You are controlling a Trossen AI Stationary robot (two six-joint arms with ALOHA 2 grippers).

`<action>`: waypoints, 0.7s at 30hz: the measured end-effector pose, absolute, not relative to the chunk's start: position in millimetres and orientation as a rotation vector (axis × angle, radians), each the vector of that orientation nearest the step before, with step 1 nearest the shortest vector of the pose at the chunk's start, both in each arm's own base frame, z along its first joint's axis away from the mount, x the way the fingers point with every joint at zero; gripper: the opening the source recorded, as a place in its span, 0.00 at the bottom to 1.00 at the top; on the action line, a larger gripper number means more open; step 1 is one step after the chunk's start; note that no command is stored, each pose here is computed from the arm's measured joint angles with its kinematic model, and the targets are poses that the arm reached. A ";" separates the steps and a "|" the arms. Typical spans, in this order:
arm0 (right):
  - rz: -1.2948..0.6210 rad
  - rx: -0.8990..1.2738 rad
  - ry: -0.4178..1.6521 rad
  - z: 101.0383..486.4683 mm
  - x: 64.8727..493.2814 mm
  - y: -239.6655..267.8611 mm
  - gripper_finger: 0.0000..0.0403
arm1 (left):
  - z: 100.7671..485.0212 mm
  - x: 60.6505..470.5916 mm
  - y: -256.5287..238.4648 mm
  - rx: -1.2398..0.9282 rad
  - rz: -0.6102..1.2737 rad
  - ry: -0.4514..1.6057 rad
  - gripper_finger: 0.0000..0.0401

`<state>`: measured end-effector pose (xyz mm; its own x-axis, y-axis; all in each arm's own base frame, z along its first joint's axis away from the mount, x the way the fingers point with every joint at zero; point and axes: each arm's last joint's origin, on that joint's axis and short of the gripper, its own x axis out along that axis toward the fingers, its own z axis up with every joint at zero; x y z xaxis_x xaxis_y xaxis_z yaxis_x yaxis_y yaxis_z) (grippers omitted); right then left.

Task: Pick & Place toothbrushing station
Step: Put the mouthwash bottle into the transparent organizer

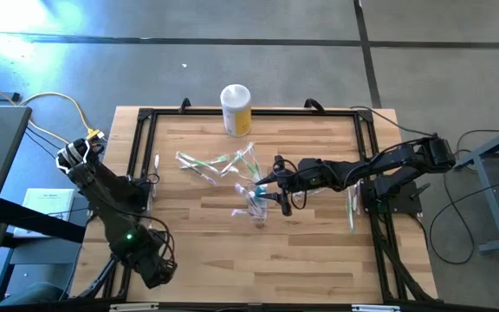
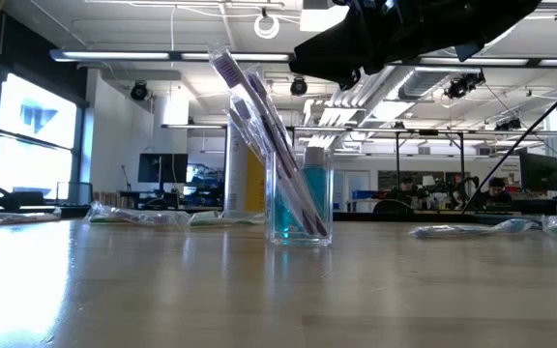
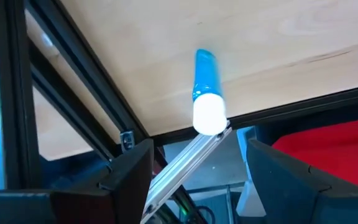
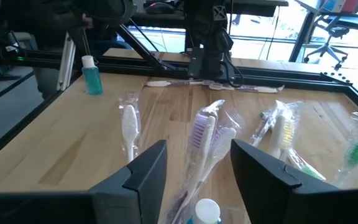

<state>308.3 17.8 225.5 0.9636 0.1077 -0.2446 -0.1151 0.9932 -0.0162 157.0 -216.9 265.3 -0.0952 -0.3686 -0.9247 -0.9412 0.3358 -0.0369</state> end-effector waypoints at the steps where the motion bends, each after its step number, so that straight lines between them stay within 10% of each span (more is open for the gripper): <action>1: 0.113 -0.030 0.248 225.3 308.3 17.8 0.42 | 265.2 157.3 -216.9 -1.197 0.755 1.646 0.62; 21: 0.110 -0.031 0.275 222.8 307.6 17.7 0.42 | 252.8 170.1 -230.8 -1.235 0.716 1.591 0.62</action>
<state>307.6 17.7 222.8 0.9564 0.1046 -0.2728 -0.1130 0.9935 -0.0151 170.1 -230.8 252.8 -0.0240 -0.3786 -0.9252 -0.9436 0.3142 -0.1041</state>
